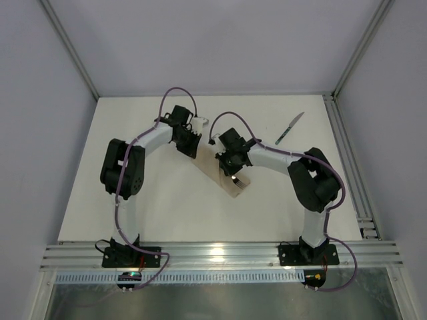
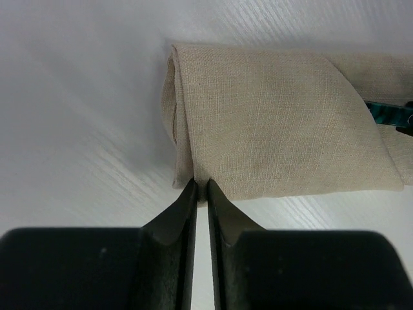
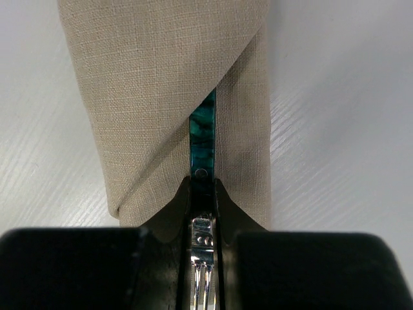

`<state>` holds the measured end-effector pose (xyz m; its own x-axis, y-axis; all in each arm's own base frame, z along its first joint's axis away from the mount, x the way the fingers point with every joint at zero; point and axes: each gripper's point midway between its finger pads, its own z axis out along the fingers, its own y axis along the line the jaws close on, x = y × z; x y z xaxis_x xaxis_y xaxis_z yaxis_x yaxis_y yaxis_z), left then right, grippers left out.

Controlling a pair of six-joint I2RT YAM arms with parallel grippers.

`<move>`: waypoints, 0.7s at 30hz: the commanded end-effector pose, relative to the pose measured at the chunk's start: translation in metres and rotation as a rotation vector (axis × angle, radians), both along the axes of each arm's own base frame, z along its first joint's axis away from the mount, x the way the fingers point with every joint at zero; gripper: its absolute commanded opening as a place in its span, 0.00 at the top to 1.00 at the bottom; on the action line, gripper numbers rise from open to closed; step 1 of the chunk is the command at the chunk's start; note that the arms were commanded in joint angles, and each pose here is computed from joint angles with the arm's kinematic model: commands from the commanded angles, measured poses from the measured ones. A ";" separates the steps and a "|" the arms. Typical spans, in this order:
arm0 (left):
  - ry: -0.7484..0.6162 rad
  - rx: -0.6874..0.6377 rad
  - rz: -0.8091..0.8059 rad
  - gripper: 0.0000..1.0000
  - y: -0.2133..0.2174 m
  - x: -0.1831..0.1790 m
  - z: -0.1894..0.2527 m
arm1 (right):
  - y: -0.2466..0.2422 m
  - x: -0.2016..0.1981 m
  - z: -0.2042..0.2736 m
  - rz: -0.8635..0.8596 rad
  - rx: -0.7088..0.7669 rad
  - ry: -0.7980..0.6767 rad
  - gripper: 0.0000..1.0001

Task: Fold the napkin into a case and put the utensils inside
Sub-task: Insert the fork into the folded napkin.

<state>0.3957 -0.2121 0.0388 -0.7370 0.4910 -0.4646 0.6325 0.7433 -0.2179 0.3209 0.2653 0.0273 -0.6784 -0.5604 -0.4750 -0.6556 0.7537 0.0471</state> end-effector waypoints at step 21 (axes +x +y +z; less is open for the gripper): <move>-0.059 -0.026 -0.047 0.91 -0.007 0.009 0.015 | 0.006 0.039 0.039 -0.027 -0.005 -0.153 0.55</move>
<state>0.3961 -0.2119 0.0387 -0.7246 0.5049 -0.4691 0.6468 0.7332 -0.2100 0.3410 0.2693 0.0272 -0.6661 -0.5613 -0.4912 -0.6450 0.7642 0.0015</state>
